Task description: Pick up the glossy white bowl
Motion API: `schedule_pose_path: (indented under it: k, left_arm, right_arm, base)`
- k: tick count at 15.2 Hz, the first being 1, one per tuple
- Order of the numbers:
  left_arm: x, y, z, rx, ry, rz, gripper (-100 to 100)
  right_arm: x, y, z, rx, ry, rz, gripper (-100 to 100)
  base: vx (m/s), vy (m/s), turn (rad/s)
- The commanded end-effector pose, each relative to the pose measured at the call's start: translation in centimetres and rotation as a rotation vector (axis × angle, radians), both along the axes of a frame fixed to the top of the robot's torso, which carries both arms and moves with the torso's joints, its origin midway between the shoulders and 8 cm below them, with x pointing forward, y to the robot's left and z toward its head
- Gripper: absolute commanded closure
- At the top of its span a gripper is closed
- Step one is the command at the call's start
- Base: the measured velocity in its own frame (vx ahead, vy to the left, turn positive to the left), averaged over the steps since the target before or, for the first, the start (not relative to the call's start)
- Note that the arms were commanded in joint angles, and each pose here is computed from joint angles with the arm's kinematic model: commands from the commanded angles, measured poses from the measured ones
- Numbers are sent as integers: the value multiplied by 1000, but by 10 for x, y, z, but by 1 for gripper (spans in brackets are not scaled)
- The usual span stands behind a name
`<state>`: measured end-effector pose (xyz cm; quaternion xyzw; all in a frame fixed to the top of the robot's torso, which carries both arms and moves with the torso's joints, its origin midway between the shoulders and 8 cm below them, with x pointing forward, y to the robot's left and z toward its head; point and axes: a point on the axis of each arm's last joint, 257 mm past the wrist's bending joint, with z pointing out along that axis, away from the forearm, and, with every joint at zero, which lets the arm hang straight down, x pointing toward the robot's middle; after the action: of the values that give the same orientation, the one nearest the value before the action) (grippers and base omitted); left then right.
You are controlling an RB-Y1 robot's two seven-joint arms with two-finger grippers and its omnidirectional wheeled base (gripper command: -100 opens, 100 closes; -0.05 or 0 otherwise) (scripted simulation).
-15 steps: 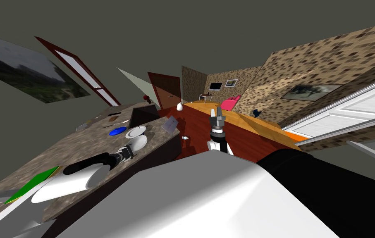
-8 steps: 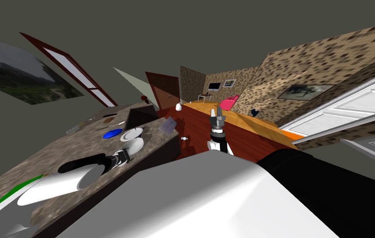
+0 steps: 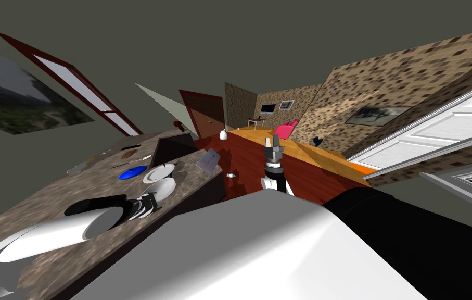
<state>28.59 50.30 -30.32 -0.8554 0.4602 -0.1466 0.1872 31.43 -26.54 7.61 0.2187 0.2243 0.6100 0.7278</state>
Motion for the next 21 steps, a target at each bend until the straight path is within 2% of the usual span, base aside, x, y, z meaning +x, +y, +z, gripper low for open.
schedule_pose_path:
  k: [1, 4, 6, 10, 11, 15, 16, 17, 21]
  left_arm:
    - [-10, 4, 0, -13, 44, 27, -100]
    - [-17, 7, -1, -22, 76, 45, -100]
    - [-28, 11, 0, -34, 121, 73, -100]
    - [-37, 14, 2, -45, 158, 96, -100]
    - [-34, 13, 1, -41, 144, 87, -100]
    - [-36, 22, -21, -44, 148, 102, -100]
    - [-36, 20, -15, -45, 150, 101, -100]
    - [-36, 21, -16, -44, 148, 100, 100]
    - [-33, 23, -13, -37, 141, 97, 100]
  right_arm:
    - [0, 0, 0, 0, 0, 0, 0]
    - [0, 0, 0, 0, 0, 0, 0]
    - [0, 0, 0, 0, 0, 0, 0]
    - [0, 0, 0, 0, 0, 0, 0]
    - [0, 0, 0, 0, 0, 0, 0]
    - [0, 0, 0, 0, 0, 0, 0]
    - [0, 0, 0, 0, 0, 0, 0]
    - [0, 0, 0, 0, 0, 0, 0]
    - [0, 0, 0, 0, 0, 0, 0]
  base:
    - [35, -28, -57]
    - [45, -24, -39]
    - [11, -17, 19]
    - [6, -11, -11]
    - [5, -11, 1]
    - [-2, 1, -31]
    - [-4, 4, -15]
    - [0, 0, 0]
    - [-1, 1, -3]
